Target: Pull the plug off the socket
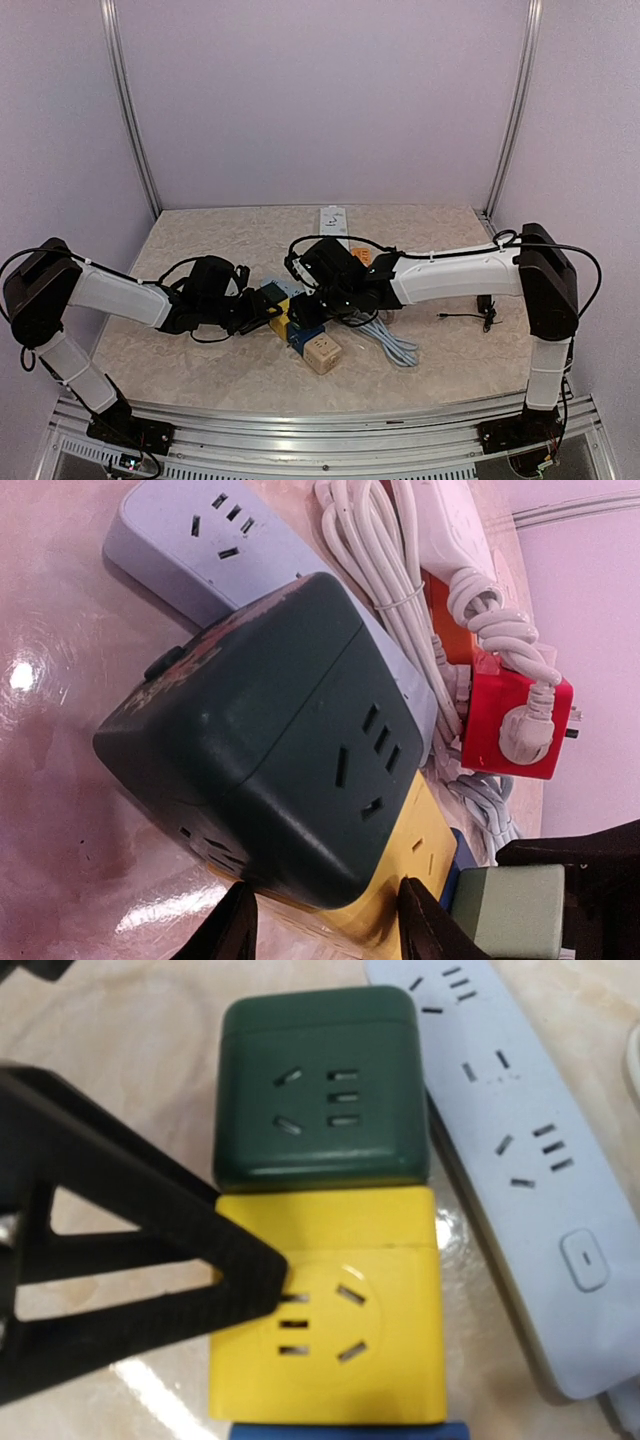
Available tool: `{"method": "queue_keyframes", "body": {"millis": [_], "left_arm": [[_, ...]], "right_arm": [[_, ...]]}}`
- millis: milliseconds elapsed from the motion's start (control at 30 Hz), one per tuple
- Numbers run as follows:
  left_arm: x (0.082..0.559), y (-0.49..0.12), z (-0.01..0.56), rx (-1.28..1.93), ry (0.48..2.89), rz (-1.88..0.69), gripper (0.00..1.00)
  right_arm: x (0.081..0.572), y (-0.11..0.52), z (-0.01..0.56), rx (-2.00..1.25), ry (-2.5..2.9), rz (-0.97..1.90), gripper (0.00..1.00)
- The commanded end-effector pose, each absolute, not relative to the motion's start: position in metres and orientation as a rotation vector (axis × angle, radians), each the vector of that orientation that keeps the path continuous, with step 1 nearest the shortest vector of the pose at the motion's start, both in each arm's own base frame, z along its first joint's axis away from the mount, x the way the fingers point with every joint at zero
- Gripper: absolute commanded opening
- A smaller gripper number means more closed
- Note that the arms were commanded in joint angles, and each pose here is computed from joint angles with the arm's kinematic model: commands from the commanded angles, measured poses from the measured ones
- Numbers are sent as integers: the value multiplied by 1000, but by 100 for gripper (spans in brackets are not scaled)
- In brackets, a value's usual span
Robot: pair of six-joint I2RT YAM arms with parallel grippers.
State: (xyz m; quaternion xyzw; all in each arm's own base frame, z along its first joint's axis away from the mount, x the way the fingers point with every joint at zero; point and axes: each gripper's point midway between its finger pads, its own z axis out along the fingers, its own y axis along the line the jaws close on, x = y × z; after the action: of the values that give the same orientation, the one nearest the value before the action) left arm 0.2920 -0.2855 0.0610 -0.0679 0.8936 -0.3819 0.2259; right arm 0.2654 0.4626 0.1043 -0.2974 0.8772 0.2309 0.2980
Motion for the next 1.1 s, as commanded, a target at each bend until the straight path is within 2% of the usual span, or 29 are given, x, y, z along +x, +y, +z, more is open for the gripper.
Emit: {"method": "queue_keyframes", "body": {"millis": [0,700,1067], "left_arm": [[268,-272,21,-187,2627,-924,46],[268,-274,19,-181,2634,-926,46],[269,-274,19,-180,2634,-924,46]], "right_arm": [[249,481,116,-797,2319,775,0],[251,476,105,-943,2227,136,0],[249,482,114,-940,2211,167,0]]}}
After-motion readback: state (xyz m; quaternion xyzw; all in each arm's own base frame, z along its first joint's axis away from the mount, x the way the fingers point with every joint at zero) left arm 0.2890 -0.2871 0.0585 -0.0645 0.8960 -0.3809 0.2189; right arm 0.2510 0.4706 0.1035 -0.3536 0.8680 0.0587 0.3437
